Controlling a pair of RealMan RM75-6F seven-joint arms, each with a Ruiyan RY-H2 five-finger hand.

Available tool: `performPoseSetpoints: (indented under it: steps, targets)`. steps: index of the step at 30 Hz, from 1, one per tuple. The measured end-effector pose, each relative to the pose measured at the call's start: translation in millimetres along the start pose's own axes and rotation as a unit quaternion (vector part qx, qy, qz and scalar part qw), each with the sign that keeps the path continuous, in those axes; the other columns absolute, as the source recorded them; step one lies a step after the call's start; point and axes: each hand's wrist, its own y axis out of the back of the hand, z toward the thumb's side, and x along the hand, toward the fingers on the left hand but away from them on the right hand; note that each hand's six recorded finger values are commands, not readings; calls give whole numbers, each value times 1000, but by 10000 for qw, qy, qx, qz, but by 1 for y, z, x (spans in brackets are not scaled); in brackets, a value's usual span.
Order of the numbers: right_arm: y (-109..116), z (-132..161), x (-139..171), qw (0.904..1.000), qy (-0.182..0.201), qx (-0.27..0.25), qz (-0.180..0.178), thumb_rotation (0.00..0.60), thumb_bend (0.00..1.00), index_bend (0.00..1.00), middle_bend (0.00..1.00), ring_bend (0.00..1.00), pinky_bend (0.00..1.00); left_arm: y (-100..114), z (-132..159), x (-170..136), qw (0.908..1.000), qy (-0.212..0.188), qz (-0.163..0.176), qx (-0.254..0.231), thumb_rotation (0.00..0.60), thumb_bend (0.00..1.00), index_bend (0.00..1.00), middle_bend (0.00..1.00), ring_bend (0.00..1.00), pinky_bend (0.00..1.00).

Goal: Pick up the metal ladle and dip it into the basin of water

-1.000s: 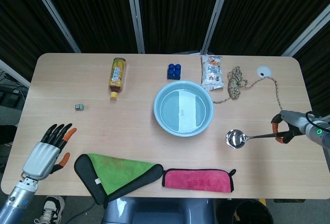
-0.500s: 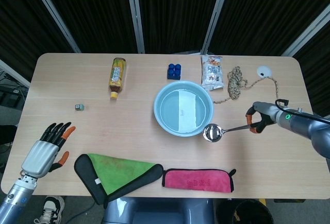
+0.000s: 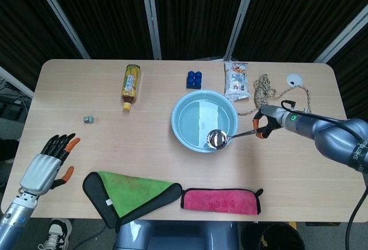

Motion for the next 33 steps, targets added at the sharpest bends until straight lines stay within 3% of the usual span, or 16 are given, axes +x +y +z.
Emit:
performPoseSetpoints:
  steps: [8,33]
  targets:
    - [4,12,-16,9999,43,-101,8,600,567,885,174,0,1,1,-2,1,10000,15,-31,-48,600,476,0,0,0,0]
    - [-15,35,-98,9996,-219,31,172,600,568,885,174,0,2,-4,-4,6,9986,-128,-380,-340,600,476,0,0,0,0]
